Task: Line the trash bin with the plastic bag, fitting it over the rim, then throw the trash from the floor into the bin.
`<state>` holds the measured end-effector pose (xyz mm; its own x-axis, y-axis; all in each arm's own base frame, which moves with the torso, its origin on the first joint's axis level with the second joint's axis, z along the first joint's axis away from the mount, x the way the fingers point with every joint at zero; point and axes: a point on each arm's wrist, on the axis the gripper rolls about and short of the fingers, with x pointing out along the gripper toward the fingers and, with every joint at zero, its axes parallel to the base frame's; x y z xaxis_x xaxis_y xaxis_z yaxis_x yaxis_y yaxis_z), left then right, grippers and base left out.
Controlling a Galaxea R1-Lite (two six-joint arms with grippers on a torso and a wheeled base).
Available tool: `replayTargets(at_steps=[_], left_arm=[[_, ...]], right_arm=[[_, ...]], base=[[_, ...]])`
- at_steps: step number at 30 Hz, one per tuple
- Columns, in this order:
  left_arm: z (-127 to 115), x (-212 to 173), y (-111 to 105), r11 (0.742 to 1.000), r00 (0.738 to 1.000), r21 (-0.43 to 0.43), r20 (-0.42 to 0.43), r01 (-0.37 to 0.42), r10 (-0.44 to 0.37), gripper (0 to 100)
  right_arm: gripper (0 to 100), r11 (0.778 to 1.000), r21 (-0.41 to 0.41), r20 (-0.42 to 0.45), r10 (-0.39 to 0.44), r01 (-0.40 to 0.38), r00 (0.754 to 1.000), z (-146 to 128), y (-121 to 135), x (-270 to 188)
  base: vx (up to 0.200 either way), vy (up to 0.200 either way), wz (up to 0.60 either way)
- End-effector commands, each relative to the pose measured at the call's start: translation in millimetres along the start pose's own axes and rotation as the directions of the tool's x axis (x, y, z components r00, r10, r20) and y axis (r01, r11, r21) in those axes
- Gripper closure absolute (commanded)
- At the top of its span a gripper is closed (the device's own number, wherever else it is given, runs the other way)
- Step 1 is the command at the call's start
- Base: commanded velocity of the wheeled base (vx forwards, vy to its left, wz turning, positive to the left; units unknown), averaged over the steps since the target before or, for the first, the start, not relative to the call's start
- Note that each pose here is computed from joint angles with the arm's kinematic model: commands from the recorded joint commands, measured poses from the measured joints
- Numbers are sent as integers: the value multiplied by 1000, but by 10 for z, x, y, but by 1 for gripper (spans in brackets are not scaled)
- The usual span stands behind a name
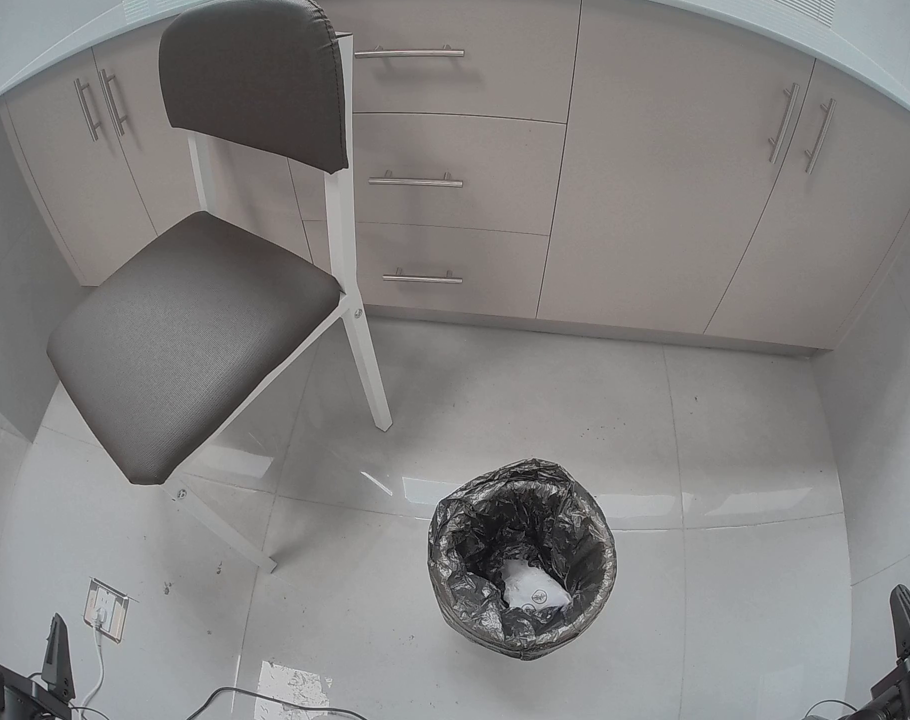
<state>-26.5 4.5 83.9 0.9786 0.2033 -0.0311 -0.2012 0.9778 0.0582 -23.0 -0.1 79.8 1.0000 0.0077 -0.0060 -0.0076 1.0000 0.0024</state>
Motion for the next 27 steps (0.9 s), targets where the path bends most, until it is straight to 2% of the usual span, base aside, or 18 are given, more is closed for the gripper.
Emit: replayTargets(at_steps=[1, 2, 4, 7, 17, 27], left_arm=[[-6, -6, -15, 996, 997, -52, 21, 73, -72, 0], [-24, -1, -30, 987, 991, -93, 17, 133, -131, 0], [-68, 16, -50, 978, 982, -88, 14, 191, -191, 0], [-78, 29, -55, 979, 979, -37, 42, 201, -200, 0], [-73, 30, -54, 977, 981, -89, 45, 192, -189, 0], [-77, 31, -54, 979, 981, -73, 43, 190, -188, 0]], right_arm=[[100, 1000, 1, 1, 0, 0, 1000, -40, 0, -1], [100, 1000, 1, 1, 0, 0, 1000, -40, 0, -1], [100, 1000, -1, 1, 0, 0, 1000, -40, 0, -1], [100, 1000, -1, 1, 0, 0, 1000, -40, 0, -1], [100, 1000, 8, 1, 0, 0, 1000, -40, 0, -1], [100, 1000, 8, 1, 0, 0, 1000, -40, 0, -1]], base=[[0, 0, 0], [0, 0, 0], [0, 0, 0], [0, 0, 0], [0, 0, 0], [0, 0, 0]])
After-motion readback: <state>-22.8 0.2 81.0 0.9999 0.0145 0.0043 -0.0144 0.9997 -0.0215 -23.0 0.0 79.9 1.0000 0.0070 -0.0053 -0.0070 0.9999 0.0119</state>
